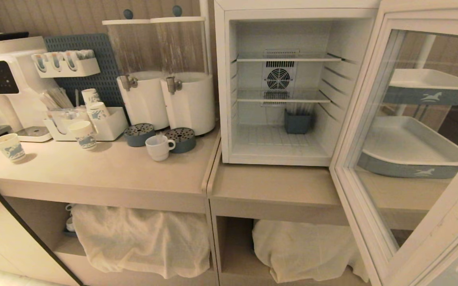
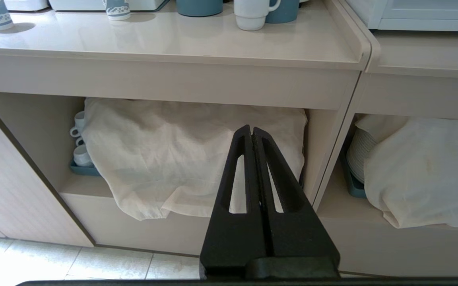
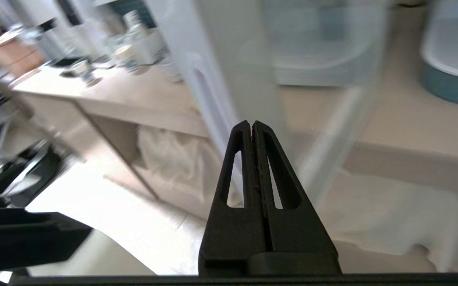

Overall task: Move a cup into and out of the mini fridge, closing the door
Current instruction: Close the freezer door

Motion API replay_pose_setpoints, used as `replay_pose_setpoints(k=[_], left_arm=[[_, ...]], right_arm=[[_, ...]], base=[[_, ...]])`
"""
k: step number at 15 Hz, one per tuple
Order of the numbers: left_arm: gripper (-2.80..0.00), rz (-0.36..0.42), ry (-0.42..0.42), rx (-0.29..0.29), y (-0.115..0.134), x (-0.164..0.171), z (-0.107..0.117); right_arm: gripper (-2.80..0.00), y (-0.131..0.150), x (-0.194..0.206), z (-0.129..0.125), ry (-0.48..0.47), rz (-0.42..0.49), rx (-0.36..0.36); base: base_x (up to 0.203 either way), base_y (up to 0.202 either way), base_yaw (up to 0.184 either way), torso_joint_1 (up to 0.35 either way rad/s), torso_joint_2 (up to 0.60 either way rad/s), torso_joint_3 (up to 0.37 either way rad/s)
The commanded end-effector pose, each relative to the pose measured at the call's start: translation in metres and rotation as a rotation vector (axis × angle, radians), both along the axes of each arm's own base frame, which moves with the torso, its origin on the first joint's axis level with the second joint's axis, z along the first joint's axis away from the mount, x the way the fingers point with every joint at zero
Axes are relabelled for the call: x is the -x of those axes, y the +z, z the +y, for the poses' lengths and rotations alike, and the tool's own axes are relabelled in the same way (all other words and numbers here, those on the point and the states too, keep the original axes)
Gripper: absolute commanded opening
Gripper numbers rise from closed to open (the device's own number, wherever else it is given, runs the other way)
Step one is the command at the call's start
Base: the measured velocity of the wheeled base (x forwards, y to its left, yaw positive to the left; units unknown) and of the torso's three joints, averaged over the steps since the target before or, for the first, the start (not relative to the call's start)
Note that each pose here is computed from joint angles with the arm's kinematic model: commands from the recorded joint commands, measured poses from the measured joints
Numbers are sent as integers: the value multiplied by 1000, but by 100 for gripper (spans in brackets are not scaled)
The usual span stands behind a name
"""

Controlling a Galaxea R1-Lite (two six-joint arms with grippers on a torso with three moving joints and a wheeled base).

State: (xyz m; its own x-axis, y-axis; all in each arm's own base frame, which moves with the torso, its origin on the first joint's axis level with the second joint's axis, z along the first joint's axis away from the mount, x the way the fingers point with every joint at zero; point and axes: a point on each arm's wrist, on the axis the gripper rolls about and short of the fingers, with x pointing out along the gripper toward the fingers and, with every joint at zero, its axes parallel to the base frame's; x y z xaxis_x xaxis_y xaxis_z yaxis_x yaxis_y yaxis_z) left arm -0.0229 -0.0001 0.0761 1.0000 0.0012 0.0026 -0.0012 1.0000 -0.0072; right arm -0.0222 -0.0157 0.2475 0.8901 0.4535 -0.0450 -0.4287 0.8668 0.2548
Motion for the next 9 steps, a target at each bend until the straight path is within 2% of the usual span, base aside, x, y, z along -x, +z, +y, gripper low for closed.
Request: replay_pose_setpoints(k=[1, 4, 8, 9], left_arm=[[-280, 1, 0, 1, 0, 0, 0], [-280, 1, 0, 0, 0, 0, 0], [-280, 0, 0, 0, 0, 0, 0], [-280, 1, 0, 1, 0, 0, 0]], right_arm=[[-280, 7, -21, 13, 25, 54, 29], [-280, 25, -53, 31, -87, 81, -54], [-280, 35, -87, 44, -202, 110, -124], [-280, 36, -95, 46, -193, 129, -139]], base=[[0, 0, 0, 0, 0, 0], [0, 0, 0, 0, 0, 0], [0, 0, 0, 0, 0, 0], [0, 0, 0, 0, 0, 0]])
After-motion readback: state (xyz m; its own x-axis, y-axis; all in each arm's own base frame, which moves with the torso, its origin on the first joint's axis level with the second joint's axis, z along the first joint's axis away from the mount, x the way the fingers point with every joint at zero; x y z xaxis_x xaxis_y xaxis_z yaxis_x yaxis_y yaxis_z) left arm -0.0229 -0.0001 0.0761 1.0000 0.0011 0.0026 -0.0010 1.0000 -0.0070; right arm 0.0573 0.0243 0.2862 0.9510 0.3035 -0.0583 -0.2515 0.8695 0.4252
